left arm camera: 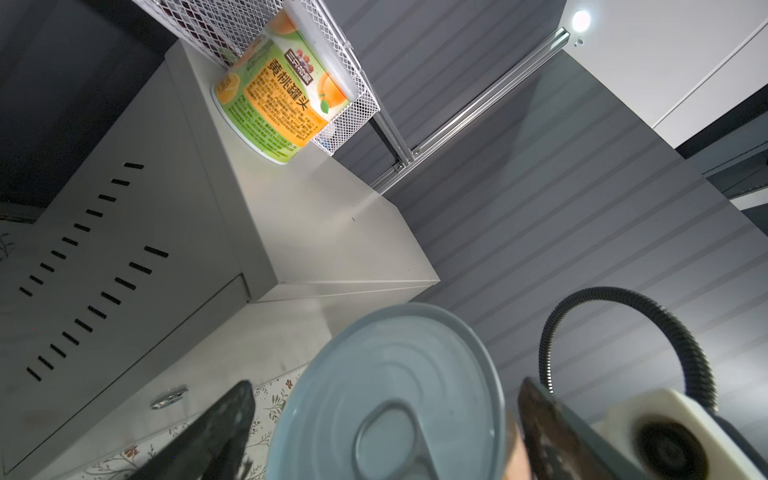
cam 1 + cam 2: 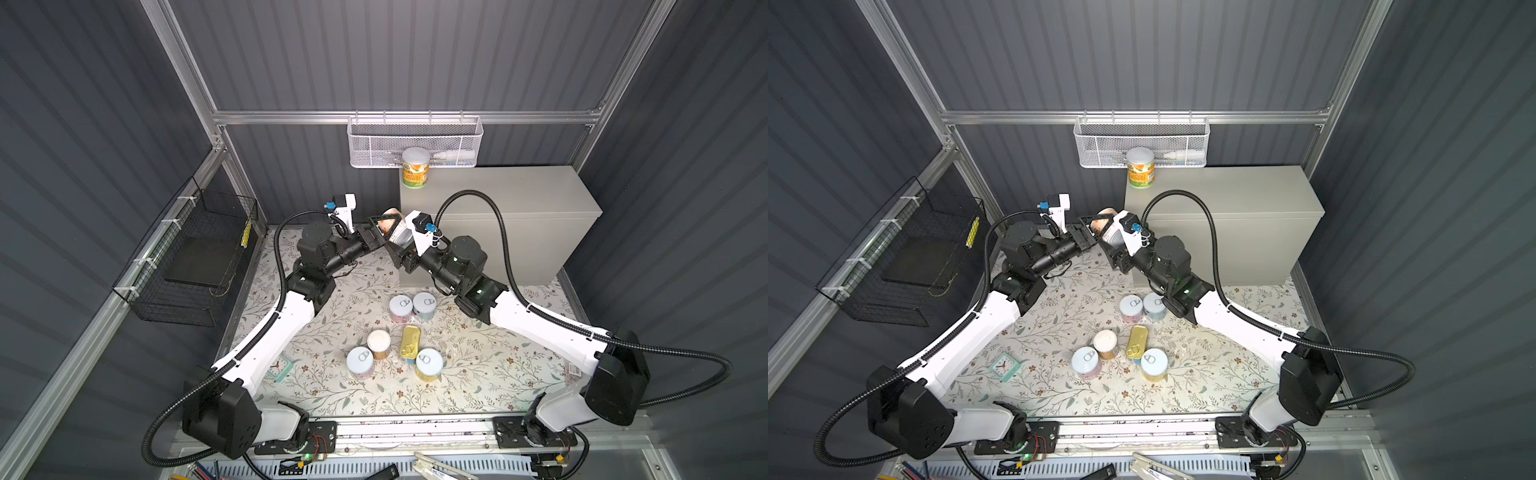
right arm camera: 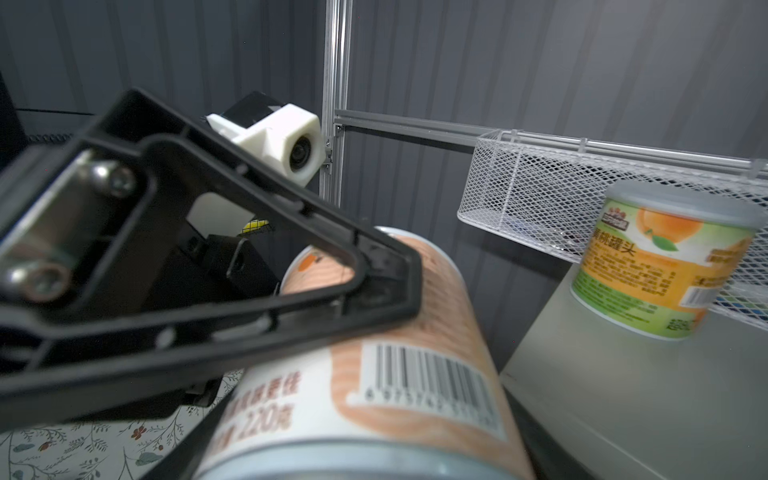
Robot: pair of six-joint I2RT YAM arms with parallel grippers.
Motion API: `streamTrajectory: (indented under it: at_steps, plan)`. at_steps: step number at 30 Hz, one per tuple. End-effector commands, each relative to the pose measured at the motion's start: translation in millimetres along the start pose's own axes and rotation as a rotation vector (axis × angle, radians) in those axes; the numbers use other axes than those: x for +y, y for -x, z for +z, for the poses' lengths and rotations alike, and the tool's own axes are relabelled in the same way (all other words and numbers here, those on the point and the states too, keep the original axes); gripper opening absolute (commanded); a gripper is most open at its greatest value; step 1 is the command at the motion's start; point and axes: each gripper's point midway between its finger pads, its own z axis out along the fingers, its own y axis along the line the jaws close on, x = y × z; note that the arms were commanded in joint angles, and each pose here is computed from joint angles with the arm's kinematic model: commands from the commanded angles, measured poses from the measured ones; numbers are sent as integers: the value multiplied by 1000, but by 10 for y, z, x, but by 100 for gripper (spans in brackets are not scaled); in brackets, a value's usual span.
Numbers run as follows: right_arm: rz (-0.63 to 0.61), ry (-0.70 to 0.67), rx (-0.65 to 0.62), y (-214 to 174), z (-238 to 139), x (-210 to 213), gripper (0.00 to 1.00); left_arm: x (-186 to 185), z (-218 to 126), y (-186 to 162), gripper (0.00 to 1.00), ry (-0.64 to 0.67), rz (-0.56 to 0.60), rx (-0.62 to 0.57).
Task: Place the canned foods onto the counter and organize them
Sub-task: 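Close the left gripper on the can's lid end while the right gripper holds it, then open the right gripper and draw it back while the left gripper holds the can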
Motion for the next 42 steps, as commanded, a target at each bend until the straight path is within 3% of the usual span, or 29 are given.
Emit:
streamTrajectory:
  at_steps: [1,4,10,16,19,22,33,42]
  plan:
    - [-23,-10,-135,384,-17,11,67,10,48,-42,93,-21,-38,6]
    - [-25,-5,-136,365,-3,28,67,20,43,-20,87,-13,-37,-7]
    - [-30,-13,-116,300,45,24,67,7,68,-55,62,-15,-19,27]
    - [-32,-23,-108,311,57,3,70,24,59,-117,54,-4,24,61]
    - [-29,-25,-102,291,65,1,77,-17,58,-89,49,-3,48,64]
    - [-27,-37,-96,266,61,-19,87,-89,66,-43,47,-6,72,68]
    - [-59,-110,-69,188,-47,-138,99,-273,184,247,42,-7,155,23]
    - [-64,-149,-67,178,-323,-199,99,-543,188,663,40,32,305,-83]
